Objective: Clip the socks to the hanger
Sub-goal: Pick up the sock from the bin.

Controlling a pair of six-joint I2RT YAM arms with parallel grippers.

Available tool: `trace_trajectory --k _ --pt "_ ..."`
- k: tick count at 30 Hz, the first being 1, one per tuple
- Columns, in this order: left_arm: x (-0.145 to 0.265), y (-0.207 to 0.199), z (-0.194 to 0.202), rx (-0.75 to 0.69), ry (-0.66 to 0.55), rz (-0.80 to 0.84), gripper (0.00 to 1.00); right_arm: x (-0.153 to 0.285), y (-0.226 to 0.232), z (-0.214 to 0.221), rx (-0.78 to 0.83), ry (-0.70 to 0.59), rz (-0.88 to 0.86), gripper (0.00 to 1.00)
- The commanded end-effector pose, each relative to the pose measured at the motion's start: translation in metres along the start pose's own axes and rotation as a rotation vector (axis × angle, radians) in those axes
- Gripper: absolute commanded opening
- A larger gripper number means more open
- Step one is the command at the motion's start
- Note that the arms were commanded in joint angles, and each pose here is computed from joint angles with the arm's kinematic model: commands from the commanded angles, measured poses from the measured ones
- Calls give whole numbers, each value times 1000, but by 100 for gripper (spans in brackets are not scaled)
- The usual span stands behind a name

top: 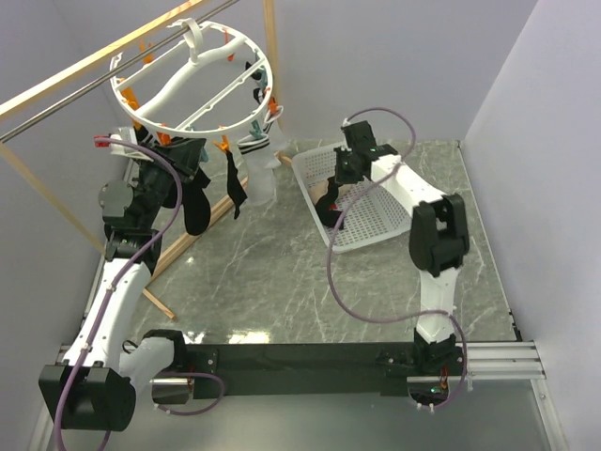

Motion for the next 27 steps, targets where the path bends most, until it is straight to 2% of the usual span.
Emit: trace_trajectory --k 1,5,10,14,18,22,27 --pt "2 -13 -18 -12 -65 29 7 77 25 -30 18 -197 -167 0" --pt "4 -16 -21 -21 -73 42 7 106 29 -18 20 -239 -247 0" --pt "7 -17 -20 -19 -71 44 7 135 32 8 58 -215 -343 0" --pt "9 -18 -18 -11 -68 52 7 168 37 22 138 -241 -436 0" --pt "12 -19 -19 -14 -72 49 7 184 32 34 227 -252 -429 0" --pt "13 -19 -19 -22 -69 41 8 182 28 56 282 -145 -429 0" --pt "16 -19 -18 -25 -66 32 7 173 52 87 408 -50 -487 0"
Point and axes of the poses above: each gripper's point midway between its finger pads, its own x axis back along the fingers, its own y axis along the line the jaws close on, z = x × y, the point moved 6 cm from there along x, back along the fingers, and after that the axes turned 2 degrees about -x, right-handed, at the moved point
